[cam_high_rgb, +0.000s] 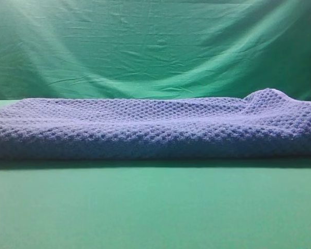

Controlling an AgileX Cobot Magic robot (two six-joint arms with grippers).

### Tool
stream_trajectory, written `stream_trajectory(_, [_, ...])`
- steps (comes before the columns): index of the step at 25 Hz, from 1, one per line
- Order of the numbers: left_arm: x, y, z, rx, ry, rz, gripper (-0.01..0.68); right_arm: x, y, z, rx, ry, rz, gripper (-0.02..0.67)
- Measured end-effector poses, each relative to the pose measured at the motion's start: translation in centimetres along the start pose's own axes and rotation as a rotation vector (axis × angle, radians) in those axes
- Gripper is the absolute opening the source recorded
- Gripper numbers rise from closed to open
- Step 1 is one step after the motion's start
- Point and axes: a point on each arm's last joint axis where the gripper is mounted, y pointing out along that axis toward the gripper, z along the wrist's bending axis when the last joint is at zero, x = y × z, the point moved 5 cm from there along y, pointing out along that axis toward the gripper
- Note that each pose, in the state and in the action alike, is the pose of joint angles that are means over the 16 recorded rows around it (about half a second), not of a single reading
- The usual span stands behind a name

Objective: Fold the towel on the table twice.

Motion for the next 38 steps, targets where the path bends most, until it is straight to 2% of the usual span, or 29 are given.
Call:
stream_trajectory(12, [-1.2,0.3,0.1,0.002,0.002,0.033,0.0,-1.5,0.2,0.2,0.012,0.025,0.072,0.0])
stream_trajectory(26, [-5.1,1.2,0.2,0.006,0.0,0.126,0.0,-3.5,0.0,0.3,0.02,0.024,0.207,0.0])
stream_trajectory(38, [-5.5,1.3,0.2,0.007,0.0,0.136,0.0,-3.9,0.3,-0.2,-0.014,-0.041,0.195,0.0])
